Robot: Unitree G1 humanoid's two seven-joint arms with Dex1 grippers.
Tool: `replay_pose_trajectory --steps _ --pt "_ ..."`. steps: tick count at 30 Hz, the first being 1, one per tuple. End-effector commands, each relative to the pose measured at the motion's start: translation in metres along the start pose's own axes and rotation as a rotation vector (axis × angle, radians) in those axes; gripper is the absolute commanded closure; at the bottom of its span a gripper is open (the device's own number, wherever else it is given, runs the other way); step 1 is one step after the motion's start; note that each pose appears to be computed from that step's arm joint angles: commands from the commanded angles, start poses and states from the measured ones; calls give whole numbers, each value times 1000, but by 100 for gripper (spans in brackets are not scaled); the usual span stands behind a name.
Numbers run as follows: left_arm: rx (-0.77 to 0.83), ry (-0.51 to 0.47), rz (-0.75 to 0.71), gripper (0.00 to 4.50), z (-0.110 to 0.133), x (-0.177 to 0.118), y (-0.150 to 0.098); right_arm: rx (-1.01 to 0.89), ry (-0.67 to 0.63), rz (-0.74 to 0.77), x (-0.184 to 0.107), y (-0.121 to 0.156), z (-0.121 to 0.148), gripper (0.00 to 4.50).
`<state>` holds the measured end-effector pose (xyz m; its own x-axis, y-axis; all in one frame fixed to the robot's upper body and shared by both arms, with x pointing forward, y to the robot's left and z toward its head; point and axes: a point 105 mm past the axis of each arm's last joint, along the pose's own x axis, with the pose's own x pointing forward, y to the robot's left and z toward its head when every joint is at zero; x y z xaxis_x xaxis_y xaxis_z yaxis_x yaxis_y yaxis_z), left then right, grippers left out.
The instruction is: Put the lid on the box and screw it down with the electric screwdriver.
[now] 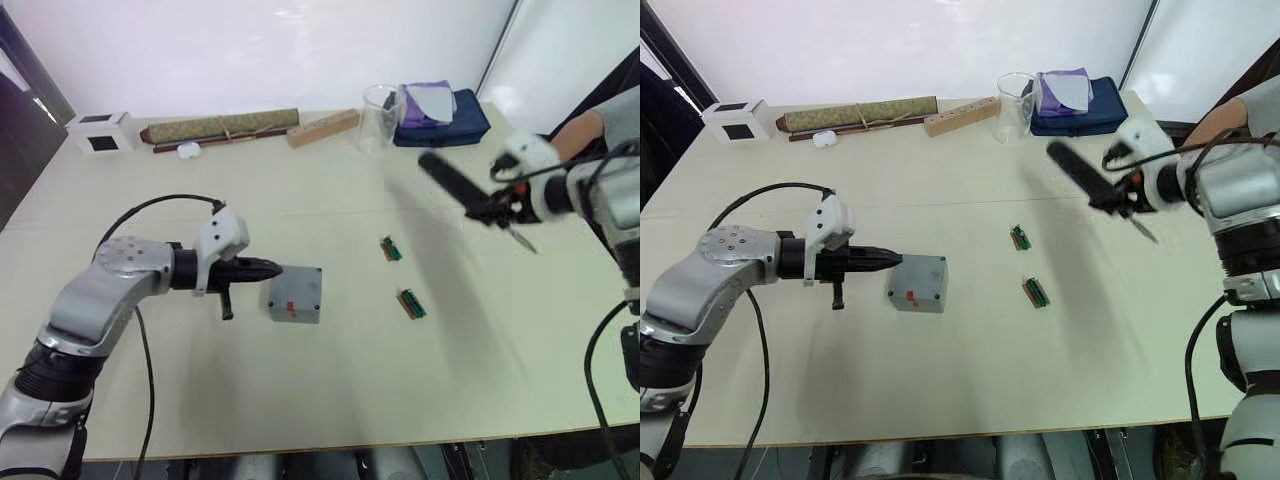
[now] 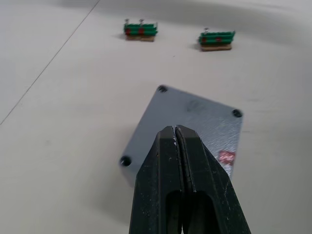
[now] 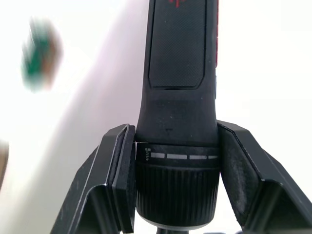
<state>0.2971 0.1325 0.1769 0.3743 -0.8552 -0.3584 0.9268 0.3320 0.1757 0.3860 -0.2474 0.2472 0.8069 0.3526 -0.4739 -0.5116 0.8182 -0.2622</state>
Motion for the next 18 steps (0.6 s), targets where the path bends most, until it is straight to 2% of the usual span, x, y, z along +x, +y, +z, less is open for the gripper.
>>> replay_pose_trajectory --steps 1,2,4,5,7,18 --pt "-15 -54 2 450 9 -4 4 -96 -496 -114 -25 21 80 235" --pt "-20 -53 -2 450 10 -2 5 -71 -579 -74 -25 39 89 235" --pt "-18 -46 -25 450 12 5 6 120 -759 36 -26 75 102 235" --pt "-18 -45 -35 450 13 6 6 197 -796 69 -26 85 104 235" --pt "-14 -38 -52 450 14 6 6 329 -770 149 -19 99 97 235" --pt "-19 -72 -51 450 21 6 5 577 -968 304 -36 120 112 235"
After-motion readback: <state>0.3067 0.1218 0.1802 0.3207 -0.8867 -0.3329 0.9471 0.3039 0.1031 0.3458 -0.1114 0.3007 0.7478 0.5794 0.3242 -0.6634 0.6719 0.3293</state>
